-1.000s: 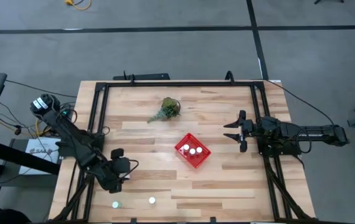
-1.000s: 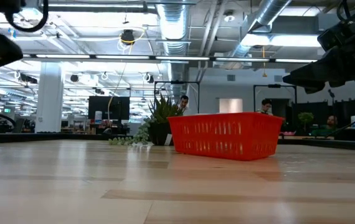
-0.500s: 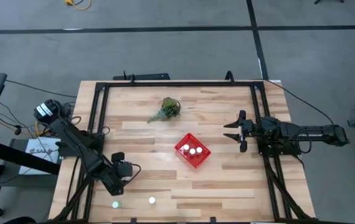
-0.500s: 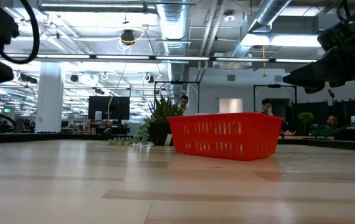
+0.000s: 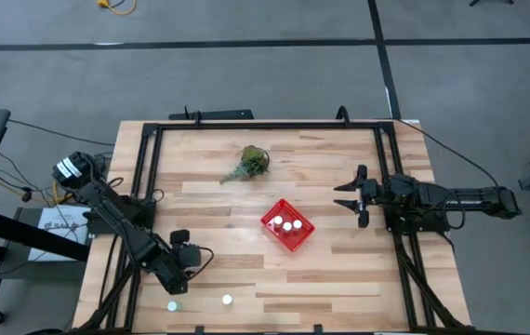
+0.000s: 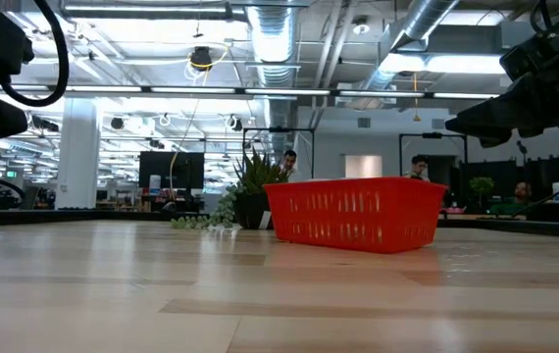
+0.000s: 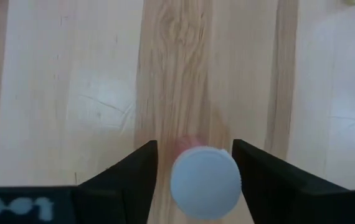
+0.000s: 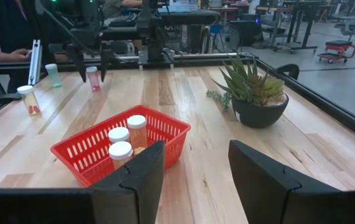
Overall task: Pick and place pill bottles into a basket
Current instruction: Put the pink pill bottle into the red bin
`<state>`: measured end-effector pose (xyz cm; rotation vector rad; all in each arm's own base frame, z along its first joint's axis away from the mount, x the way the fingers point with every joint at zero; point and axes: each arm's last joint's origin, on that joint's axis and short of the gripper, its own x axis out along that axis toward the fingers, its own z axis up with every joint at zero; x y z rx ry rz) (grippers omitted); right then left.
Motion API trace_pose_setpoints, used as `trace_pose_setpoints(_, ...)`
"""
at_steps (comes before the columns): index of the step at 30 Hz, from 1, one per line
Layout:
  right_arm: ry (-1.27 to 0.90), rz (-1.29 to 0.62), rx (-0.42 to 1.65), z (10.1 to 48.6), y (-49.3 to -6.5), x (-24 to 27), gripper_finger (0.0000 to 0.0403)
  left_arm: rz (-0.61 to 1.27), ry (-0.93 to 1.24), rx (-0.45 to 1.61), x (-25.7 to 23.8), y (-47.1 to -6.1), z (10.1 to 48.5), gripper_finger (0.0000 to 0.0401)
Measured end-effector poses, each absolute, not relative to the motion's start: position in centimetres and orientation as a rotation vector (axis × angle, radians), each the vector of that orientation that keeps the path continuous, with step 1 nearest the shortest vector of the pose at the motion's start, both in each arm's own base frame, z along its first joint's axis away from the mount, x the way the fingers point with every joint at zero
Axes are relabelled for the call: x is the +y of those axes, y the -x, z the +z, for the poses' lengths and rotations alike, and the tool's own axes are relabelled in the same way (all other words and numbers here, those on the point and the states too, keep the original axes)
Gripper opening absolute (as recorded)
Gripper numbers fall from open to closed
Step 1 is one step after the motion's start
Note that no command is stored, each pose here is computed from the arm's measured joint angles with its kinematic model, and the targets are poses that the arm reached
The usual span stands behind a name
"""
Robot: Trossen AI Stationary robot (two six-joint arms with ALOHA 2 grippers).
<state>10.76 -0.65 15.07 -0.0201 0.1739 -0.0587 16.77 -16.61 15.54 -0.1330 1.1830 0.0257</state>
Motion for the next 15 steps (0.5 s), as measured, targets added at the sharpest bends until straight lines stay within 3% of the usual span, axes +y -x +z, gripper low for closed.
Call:
trace_pose_setpoints(10, 0.02, -0.059, 0.174, 15.1, -10.8, -0.7, 0.0173, 0.043, 0.131, 1.164, -16.5, -17.0, 15.6, 0.0083)
trace_pose_setpoints(15, 0.02, -0.059, 0.174, 15.1, -10.8, -0.7, 0.0173, 0.053, 0.111, 1.118, -15.9, -17.9, 15.7, 0.0084)
